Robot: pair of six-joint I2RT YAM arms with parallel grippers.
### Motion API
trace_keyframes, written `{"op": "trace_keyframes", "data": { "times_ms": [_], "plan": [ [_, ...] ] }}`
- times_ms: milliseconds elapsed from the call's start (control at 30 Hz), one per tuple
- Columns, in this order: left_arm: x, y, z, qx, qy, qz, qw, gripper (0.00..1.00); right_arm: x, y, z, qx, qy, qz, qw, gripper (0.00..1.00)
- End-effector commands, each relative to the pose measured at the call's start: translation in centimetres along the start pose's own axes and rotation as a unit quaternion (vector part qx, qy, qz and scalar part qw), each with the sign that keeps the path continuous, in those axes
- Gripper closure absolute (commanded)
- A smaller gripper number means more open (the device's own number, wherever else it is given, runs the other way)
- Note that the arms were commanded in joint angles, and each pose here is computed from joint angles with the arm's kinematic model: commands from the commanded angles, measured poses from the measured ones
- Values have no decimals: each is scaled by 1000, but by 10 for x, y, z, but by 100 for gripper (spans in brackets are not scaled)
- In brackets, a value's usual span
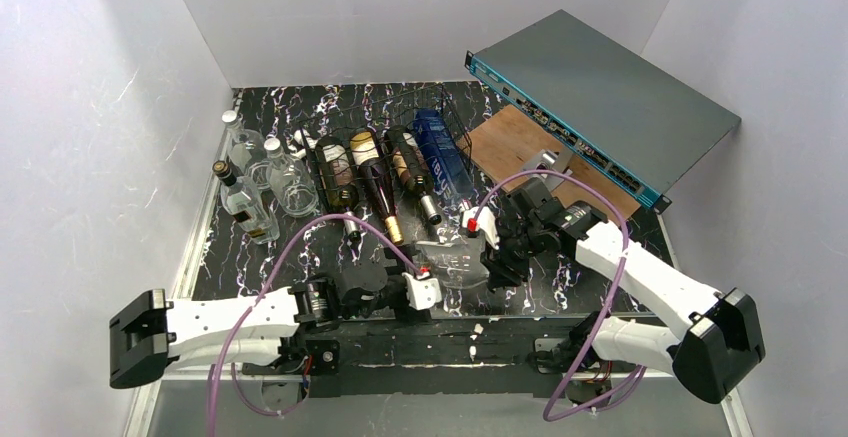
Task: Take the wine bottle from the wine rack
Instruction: Place the wine bottle at the center of the board.
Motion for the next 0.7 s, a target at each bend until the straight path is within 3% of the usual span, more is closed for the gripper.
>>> {"op": "trace_keyframes", "data": {
  "times_ms": [0,333,667],
  "plan": [
    [-14,-8,18,-54,-26,-33,998,2,-45,1,9,-60,77,-100,990,99],
    [-8,-27,5,-24,-37,-24,999,2,-43,-7,6,-91,50,-93,990,99],
    [-18,-63,5,-18,-45,-23,999,2,-43,-9,9,-115,33,-97,988,88]
  ]
}}
Point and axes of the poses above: each gripper's point midway between its finger pads, its own y axis back along the fingers, its own z axis along the line the jaws close on, x = y × z, the point moved 2 cm from there along y, back along the fingers, and after that the axes turned 5 degrees about -y, right-handed, at the moved point
